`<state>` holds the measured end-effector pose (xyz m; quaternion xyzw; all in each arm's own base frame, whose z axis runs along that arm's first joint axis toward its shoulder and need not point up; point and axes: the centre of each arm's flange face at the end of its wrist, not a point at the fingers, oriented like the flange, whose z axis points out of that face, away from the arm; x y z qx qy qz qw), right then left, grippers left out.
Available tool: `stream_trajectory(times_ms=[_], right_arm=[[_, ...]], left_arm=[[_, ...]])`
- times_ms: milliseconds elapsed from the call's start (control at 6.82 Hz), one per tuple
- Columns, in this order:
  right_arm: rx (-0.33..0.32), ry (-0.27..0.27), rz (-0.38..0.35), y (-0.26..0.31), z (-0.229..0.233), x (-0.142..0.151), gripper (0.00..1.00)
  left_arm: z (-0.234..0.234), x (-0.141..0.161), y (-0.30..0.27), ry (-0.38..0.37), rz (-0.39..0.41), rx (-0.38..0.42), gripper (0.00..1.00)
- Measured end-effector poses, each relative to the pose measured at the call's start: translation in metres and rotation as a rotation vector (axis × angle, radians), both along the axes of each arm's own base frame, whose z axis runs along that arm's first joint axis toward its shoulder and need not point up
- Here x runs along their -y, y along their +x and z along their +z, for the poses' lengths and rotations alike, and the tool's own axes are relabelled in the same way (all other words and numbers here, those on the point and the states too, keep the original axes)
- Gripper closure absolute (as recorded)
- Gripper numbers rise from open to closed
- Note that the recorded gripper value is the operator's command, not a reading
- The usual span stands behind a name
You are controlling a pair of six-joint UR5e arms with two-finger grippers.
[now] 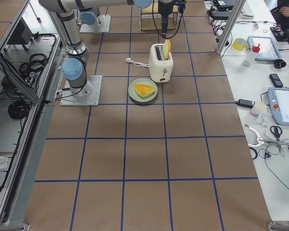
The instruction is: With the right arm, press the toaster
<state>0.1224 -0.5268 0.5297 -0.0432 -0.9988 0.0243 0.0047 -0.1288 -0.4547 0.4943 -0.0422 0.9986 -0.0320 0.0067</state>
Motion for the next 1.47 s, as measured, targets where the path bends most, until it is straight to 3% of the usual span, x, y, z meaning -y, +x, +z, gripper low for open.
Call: stream_trajectory(times_ms=[587,733,880,1467], right_arm=[[-0.002,-0.003,-0.006,0.0001,-0.0008,0.0011,0.0],[-0.003,-0.003,-0.01,0.0001,-0.001,0.0009,0.06],[-0.003,-0.001,-0.011,0.0001,-0.0018,0.0006,0.98],[0.027,0.088,-0.01,-0.0019,-0.0084,-0.0076,1.0]], left_arm=[[0.0,0.0,0.0,0.0,0.0,0.0,0.0],[0.0,0.0,0.0,0.0,0.0,-0.001,0.0],[0.0,0.0,-0.0001,0.0,0.0,-0.001,0.0],[0.0,0.0,0.0,0.0,0.0,0.0,0.0]])
